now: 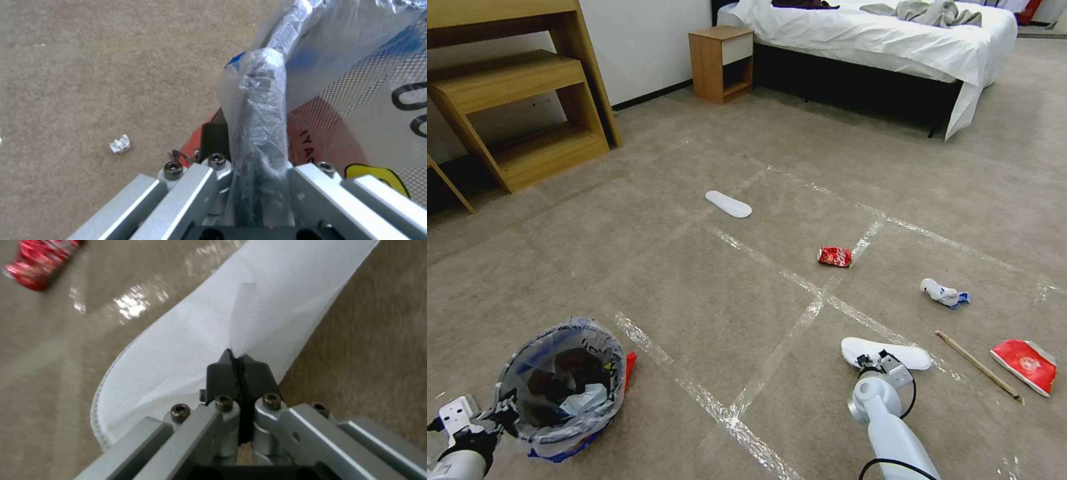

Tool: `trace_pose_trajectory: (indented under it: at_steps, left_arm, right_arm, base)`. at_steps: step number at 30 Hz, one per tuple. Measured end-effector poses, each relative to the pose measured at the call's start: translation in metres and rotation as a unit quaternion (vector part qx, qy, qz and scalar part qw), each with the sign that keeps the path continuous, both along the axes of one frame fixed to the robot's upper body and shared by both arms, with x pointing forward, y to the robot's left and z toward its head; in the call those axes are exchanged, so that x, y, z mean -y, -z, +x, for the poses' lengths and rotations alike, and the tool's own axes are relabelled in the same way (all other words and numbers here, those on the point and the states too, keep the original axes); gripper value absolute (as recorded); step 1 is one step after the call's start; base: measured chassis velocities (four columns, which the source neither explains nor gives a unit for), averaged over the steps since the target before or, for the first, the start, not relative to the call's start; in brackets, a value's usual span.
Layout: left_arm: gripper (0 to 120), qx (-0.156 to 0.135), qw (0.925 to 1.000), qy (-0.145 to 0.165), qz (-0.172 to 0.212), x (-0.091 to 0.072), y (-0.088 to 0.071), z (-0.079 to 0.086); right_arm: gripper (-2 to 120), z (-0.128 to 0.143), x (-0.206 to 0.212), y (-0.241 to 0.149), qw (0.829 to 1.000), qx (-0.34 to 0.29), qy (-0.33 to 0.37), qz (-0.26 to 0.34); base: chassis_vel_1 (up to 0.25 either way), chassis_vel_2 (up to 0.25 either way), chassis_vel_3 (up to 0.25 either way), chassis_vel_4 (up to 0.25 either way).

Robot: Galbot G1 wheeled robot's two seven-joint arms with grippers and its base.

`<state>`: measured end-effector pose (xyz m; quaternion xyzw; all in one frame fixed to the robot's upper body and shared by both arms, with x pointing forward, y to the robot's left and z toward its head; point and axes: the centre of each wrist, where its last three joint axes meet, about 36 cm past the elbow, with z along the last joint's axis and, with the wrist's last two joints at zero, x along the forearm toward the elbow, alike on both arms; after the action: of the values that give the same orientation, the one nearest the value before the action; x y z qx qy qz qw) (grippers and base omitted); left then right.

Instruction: Pick up the trash bin and place the garbage on the floor into it.

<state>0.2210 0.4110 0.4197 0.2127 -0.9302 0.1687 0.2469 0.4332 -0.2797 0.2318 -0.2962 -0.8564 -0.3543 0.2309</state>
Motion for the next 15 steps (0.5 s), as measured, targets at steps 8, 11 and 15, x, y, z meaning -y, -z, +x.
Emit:
trace_pose_trajectory:
  at_steps: [8,11,15]
  left_arm:
    - [1,0.001,1.0000,0.007,-0.003,0.003,0.000,0.004]
    - [1,0.001,0.9999,0.011,-0.005,0.006,-0.001,0.005]
    - [1,0.001,0.9998,0.016,-0.010,0.009,-0.002,0.006]
  right_arm:
    - [0,-0.028,0.008,-0.031,0.997,0.064,-0.031,-0.020]
    - [0,-0.036,0.009,-0.045,0.994,0.092,-0.048,-0.027]
    - [0,-0.043,0.012,-0.079,0.983,0.157,-0.084,-0.040]
  base:
    - [0.000,0.000,0.000,0.000]
    - [0.000,0.000,0.000,0.000]
    - [0.000,0.000,0.000,0.000]
